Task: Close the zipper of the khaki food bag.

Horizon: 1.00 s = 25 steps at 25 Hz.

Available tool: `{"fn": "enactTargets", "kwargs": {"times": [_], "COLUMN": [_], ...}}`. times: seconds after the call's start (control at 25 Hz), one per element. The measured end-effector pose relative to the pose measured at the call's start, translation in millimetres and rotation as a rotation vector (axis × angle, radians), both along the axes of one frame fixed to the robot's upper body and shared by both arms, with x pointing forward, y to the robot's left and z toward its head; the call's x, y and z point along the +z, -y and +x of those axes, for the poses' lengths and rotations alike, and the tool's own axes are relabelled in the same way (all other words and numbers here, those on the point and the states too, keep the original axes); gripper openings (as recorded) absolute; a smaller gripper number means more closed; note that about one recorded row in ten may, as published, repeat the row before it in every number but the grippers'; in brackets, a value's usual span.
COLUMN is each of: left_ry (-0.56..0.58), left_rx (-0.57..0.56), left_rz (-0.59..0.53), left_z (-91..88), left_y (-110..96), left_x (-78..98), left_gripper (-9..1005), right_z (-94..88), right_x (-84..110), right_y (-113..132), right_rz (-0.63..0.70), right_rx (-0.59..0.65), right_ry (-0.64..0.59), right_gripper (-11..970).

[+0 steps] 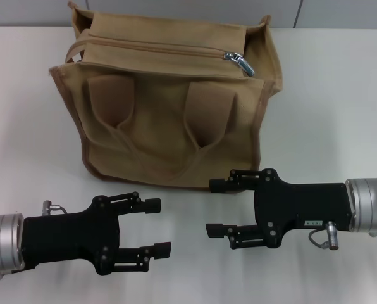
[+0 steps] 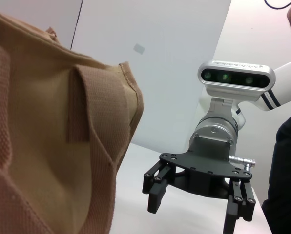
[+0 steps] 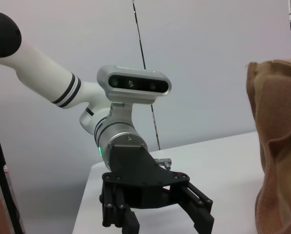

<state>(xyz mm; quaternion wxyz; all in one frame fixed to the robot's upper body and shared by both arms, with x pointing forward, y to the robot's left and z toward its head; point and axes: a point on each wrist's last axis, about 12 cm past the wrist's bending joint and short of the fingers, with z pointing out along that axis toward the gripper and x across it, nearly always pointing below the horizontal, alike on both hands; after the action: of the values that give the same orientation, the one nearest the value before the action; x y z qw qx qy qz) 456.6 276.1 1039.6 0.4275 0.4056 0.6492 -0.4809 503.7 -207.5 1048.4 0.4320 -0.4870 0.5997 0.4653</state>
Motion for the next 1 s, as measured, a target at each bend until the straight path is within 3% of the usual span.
{"fn": "enactTargets", "kwargs": {"times": [1.0], "left_ry": [0.010], "left_rx": [-0.005], "left_rz": [-0.013], "left_z": [0.0], "left_y": [0.4], "left_x": [1.8], "left_gripper": [800], "right_z": [0.4], "right_x": [1.2], "right_y": [0.2], "right_rz": [-0.003], "right_rx": [0.011], "right_ry": [0.006], "right_gripper": [751]}}
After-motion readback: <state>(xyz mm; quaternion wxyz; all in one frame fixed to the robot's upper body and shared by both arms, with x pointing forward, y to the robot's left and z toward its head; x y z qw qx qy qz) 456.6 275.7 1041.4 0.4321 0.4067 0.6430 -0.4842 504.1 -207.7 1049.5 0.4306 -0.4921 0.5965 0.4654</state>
